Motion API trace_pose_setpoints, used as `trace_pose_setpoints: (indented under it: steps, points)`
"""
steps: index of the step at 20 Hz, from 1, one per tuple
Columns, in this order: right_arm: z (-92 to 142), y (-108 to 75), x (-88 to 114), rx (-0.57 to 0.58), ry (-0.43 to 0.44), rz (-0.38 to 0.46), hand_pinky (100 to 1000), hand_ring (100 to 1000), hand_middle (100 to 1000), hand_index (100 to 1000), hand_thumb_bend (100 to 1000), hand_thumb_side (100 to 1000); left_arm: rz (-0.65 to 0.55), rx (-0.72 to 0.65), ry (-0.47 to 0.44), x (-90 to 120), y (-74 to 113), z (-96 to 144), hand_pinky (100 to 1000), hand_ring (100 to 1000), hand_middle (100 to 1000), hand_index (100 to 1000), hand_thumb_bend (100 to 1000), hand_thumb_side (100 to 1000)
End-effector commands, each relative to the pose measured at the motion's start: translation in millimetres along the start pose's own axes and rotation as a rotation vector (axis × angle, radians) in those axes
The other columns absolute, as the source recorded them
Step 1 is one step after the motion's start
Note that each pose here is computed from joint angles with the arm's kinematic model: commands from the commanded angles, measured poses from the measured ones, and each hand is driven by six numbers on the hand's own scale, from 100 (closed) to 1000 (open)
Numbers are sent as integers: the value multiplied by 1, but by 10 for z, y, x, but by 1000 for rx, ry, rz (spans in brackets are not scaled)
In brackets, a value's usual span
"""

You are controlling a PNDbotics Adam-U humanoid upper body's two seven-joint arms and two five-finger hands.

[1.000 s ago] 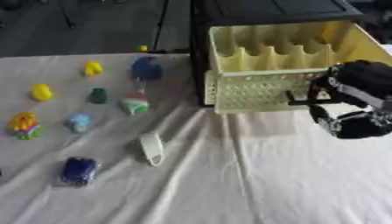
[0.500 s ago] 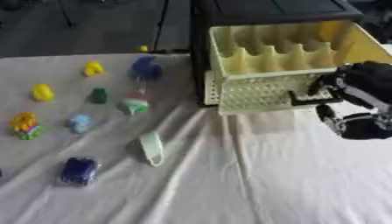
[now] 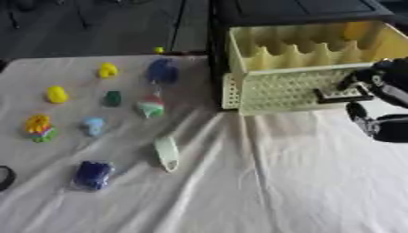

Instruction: Pick up objects from table and place into drawer.

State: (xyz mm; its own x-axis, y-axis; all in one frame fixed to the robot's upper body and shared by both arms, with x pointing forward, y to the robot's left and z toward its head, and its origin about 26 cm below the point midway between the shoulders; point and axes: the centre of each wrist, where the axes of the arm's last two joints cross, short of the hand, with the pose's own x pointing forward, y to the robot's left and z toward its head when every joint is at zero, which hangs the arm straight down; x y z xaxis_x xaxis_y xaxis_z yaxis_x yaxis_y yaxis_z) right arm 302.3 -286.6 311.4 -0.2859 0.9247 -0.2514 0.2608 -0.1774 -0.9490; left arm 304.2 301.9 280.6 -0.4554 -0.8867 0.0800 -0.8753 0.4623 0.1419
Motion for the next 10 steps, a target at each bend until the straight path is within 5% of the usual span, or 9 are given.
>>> trace_pose_setpoints:
  steps: [1,10]
  points:
    - [80,-191,-106,-98,-5,0,100,151,114,891,100,125,-20,27,-29,-3,77,-87,527,655,822,875,100,1000]
    - [126,-174,-178,-113,-18,-68,100,149,113,887,100,127,-20,28,-29,-1,76,-88,526,655,822,874,100,1000]
